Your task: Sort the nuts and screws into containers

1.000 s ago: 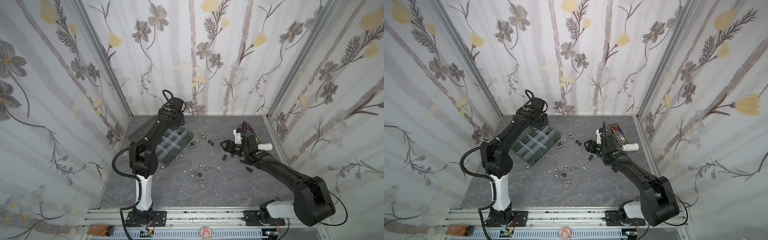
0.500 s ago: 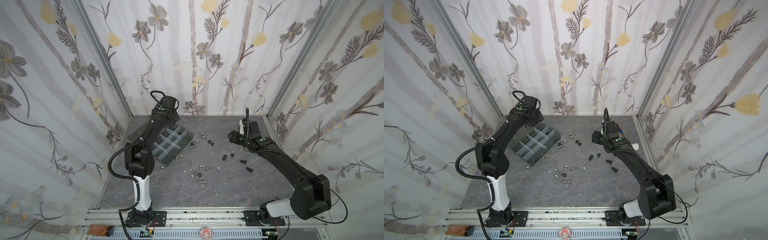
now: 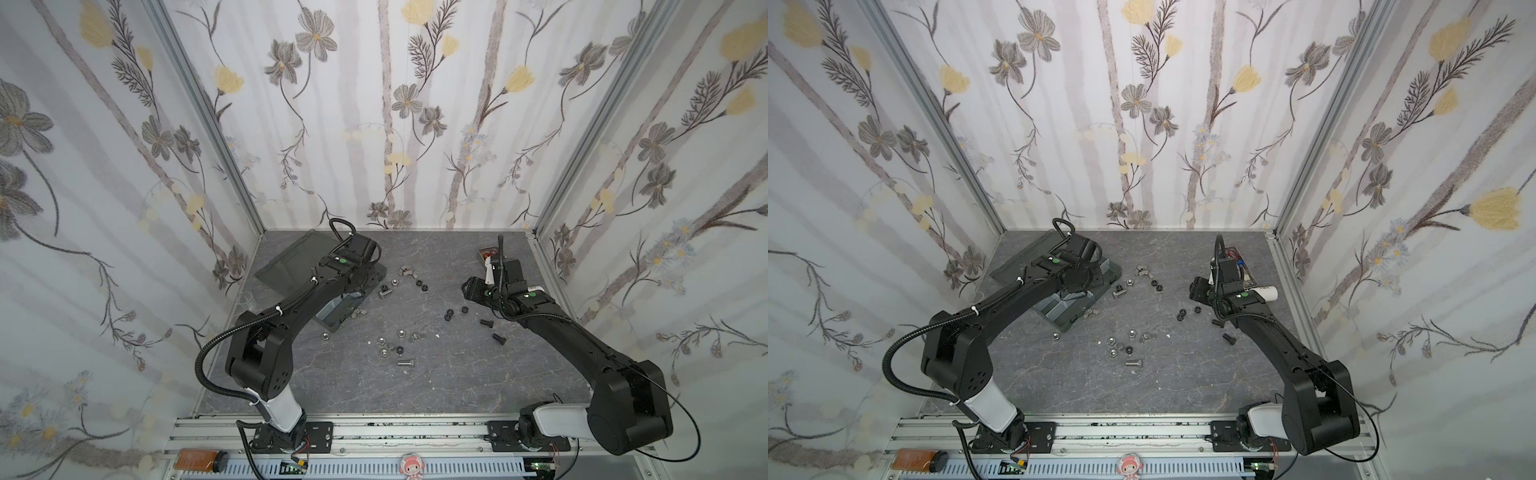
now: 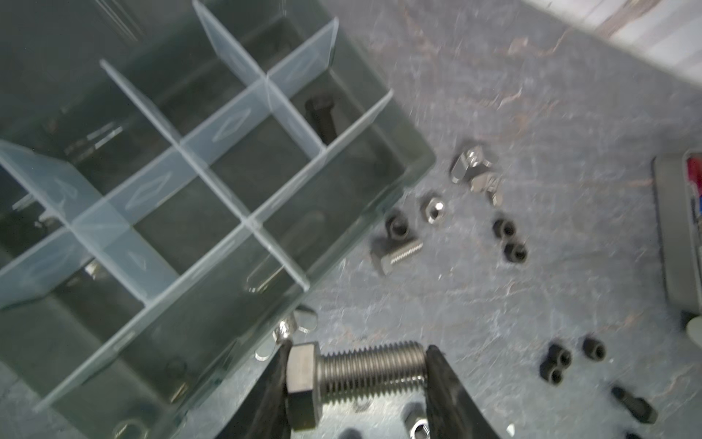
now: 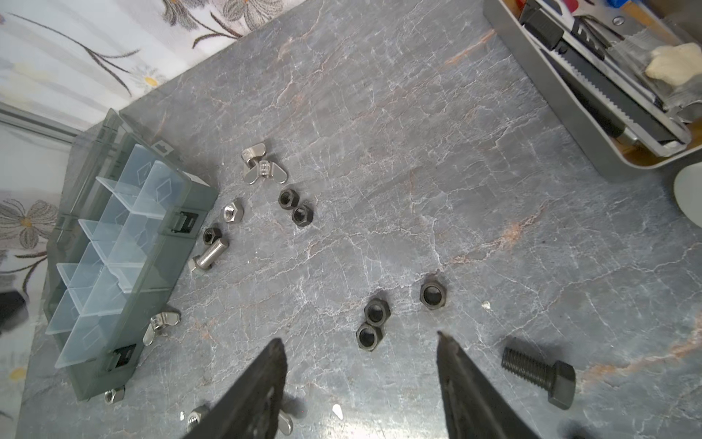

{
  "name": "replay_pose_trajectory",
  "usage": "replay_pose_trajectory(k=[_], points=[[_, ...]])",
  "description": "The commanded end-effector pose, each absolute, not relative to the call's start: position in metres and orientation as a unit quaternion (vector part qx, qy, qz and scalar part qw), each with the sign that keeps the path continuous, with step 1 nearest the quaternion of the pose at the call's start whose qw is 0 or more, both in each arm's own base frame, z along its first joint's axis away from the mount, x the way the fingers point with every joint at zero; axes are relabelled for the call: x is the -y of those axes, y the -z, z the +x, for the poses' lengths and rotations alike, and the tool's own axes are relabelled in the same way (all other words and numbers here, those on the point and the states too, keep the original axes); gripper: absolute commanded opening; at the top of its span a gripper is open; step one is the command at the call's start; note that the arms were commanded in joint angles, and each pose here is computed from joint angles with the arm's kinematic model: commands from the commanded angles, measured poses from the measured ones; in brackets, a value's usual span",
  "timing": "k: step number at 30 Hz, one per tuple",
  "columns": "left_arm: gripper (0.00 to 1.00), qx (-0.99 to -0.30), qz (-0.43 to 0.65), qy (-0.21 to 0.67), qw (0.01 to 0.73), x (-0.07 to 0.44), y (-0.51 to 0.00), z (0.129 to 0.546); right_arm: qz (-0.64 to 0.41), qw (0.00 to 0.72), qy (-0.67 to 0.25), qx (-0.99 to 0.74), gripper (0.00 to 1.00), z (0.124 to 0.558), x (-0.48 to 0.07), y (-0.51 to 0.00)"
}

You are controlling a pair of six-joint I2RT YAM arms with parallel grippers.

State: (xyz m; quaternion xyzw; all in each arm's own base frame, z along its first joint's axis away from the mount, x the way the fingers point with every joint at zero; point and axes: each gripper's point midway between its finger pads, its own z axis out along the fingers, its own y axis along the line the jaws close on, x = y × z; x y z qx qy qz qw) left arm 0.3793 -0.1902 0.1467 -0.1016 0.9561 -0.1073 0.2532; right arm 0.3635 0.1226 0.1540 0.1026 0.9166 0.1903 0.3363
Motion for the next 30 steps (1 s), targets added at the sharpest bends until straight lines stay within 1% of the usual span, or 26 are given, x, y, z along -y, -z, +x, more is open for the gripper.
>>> replay_pose_trajectory(k=[1,4,7,10,13,17,23,27,29,30], points=[[0.39,-0.951,-0.077,0.126,0.271,0.211,-0.141,0.366,0.104,0.312,-0.217,-0.919,0.64,0.364,-0.133,-0.153],[0.39,-0.958,-0.061,0.133,0.247,0.221,-0.123,0.346,0.102,0.289,-0.228,-0.924,0.63,0.354,-0.141,-0.146],[0.40,-0.959,-0.046,0.147,0.237,0.228,-0.111,0.342,0.093,0.279,-0.220,-0.930,0.63,0.345,-0.147,-0.142],[0.40,-0.963,-0.028,0.149,0.222,0.232,-0.100,0.338,0.109,0.277,-0.214,-0.930,0.63,0.341,-0.144,-0.146],[0.40,-0.964,-0.027,0.156,0.214,0.231,-0.093,0.328,0.138,0.260,-0.197,-0.935,0.63,0.327,-0.134,-0.137],[0.40,-0.969,-0.040,0.130,0.205,0.219,-0.073,0.322,0.146,0.246,-0.168,-0.943,0.63,0.318,-0.123,-0.124],[0.41,-0.972,-0.066,0.106,0.197,0.216,-0.040,0.321,0.121,0.243,-0.131,-0.953,0.65,0.318,-0.109,-0.128],[0.44,-0.977,-0.054,0.081,0.191,0.221,-0.029,0.322,0.131,0.258,-0.120,-0.950,0.66,0.319,-0.095,-0.141],[0.45,-0.979,-0.050,0.072,0.184,0.222,-0.021,0.325,0.139,0.258,-0.113,-0.949,0.67,0.319,-0.087,-0.138],[0.48,-0.981,-0.047,0.070,0.177,0.225,-0.017,0.326,0.142,0.255,-0.110,-0.950,0.67,0.318,-0.084,-0.135]])
